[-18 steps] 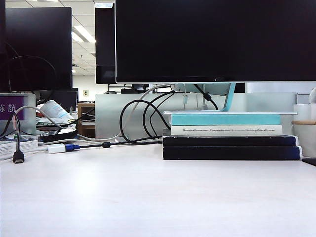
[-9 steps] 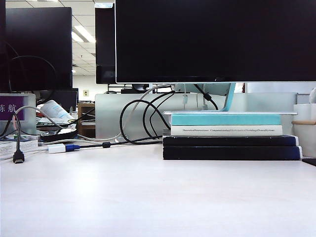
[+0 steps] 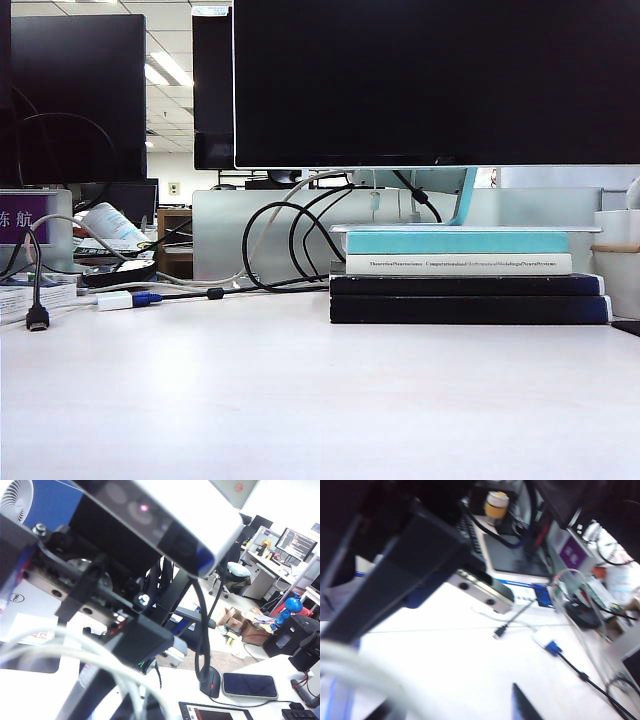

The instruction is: Unfold the white charging cable into a straight cable.

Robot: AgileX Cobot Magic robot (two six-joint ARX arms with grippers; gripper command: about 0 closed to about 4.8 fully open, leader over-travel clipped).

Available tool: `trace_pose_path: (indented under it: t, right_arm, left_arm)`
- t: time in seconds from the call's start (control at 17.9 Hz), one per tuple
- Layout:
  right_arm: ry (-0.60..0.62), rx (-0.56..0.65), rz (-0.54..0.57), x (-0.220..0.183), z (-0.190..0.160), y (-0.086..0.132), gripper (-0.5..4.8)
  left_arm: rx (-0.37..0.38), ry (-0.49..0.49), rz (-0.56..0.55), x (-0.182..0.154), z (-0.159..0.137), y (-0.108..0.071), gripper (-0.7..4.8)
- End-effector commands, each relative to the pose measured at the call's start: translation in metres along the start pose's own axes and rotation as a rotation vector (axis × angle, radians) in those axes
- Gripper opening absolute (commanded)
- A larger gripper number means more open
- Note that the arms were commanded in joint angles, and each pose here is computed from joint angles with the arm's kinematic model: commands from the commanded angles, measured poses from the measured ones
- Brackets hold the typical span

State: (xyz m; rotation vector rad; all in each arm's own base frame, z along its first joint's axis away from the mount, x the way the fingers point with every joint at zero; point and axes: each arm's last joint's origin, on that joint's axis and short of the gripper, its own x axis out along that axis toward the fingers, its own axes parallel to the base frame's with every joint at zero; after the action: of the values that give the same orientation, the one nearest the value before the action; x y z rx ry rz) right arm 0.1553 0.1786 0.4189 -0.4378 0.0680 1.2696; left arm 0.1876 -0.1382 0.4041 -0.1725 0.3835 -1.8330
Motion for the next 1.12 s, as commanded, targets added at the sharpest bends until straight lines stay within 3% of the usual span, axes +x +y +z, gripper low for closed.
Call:
trace_pose_path:
  t: [0.06,0.17,0.34,0.5,0.78,0.84,0.89,1.01,1.12]
  right_arm:
    - [-0.012,-0.011,-0.054,-0.007,0.005,0.000,2.79]
    - [-0.037,-0.018,-0.066,-0.014,0.009,0.002,2.79]
    - [-0.056,-0.030,-0.122,-0.027,0.014,0.004,2.78]
    - [-0.033,-0.014,-0.111,-0.035,0.013,0.009,2.80]
    - [0.077,0.034,-0.062,-0.040,0.002,0.016,3.28]
    - [0.076,0.033,-0.063,-0.044,0.003,0.018,3.65]
    - [0.068,0.029,-0.071,-0.050,0.004,0.020,4.13]
    - [0.062,0.015,-0.149,-0.064,0.007,0.023,4.14]
    - [0.057,0.026,-0.171,-0.076,0.008,0.028,4.14]
  left_arm:
    - [0.023,-0.003,-0.006,0.001,0.002,0.001,-0.06]
    - [0.014,-0.002,0.040,0.001,0.001,0.003,-0.06]
    - [-0.009,0.004,0.037,0.003,-0.001,0.010,-0.06]
    - [-0.006,0.003,0.038,0.003,-0.001,0.012,-0.06]
    - [0.003,0.000,0.042,0.003,0.000,0.012,-0.06]
    - [0.003,0.000,0.053,0.002,0.000,0.012,-0.06]
    - [0.003,0.000,0.093,0.002,0.000,0.014,-0.06]
    - [0.019,0.000,0.148,0.002,0.000,0.015,-0.06]
    - [0.014,0.003,0.288,0.001,-0.001,0.019,-0.06]
